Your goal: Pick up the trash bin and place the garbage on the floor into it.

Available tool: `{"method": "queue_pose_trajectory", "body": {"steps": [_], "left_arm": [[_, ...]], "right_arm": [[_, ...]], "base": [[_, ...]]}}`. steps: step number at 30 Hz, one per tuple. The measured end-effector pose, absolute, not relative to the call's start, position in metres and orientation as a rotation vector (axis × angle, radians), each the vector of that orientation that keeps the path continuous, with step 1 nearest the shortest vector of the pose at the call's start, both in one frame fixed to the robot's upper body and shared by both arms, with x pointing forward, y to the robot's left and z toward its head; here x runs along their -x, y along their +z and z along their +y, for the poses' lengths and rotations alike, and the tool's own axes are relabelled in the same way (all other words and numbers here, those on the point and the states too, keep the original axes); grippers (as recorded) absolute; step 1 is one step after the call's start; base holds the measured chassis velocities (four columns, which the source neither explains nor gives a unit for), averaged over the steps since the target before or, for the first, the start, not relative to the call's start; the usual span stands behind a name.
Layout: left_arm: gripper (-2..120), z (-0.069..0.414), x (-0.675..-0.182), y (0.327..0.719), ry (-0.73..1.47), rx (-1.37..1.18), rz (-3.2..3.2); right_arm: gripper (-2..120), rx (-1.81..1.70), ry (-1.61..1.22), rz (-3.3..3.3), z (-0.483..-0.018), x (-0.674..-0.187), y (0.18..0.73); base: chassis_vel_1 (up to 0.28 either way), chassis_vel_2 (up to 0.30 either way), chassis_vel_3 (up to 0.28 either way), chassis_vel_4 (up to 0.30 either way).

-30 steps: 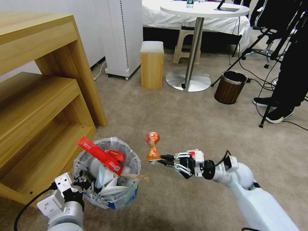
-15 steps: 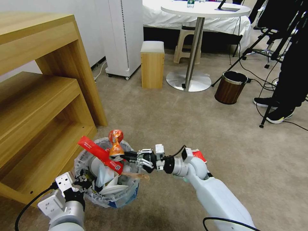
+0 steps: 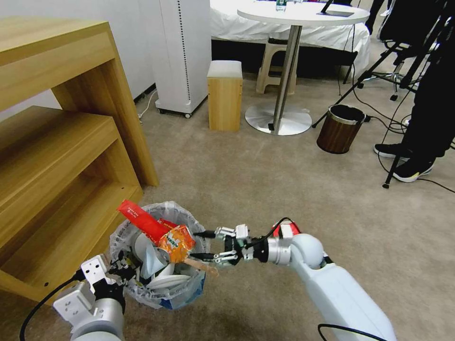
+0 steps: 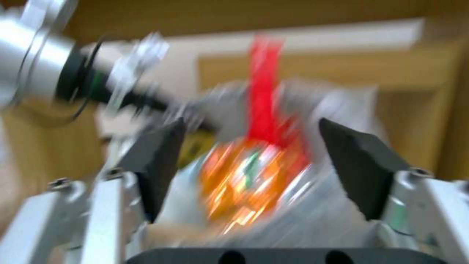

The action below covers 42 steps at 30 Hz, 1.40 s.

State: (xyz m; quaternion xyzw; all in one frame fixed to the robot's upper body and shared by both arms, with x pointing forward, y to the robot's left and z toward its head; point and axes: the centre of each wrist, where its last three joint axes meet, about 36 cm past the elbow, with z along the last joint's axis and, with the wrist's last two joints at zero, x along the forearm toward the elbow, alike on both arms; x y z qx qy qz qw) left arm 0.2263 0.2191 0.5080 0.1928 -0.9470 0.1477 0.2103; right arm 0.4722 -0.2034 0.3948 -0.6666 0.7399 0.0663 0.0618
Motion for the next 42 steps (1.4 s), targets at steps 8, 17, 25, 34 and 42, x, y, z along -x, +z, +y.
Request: {"method": "queue_pose_trajectory", "body": {"steps": [8,17,25,34,42], "left_arm": [[1,0.222,-0.223,0.506,0.395,-0.549,-2.627],[1,0.224,-0.223,0.506,0.388,-0.554,-2.628],[1,0.222,-0.223,0.507,0.393,-0.539,-2.631],[1,0.218,-0.223,0.506,0.399,-0.524,-2.629],[1,0.222,-0.220,0.505,0.390,-0.542,-2.618]], "right_arm": [[100,1.228,0.323,2.463,-0.235,-0.447,0.445],[100,0.596,0.101,2.701,-0.305,-0.383,0.452],[100,0.308,-0.057,2.800,-0.353,-0.349,0.433],[100,0.473,-0.312,3.065,-0.384,-0.360,0.419],[100,0.387,-0.225,3.463,-0.377,-0.393,0.396]], "base": [[0.000,0.000,0.000,0.000],[0.000,0.000,0.000,0.000],[0.000,0.000,0.000,0.000],[0.000,0.000,0.000,0.000],[0.000,0.000,0.000,0.000]]}}
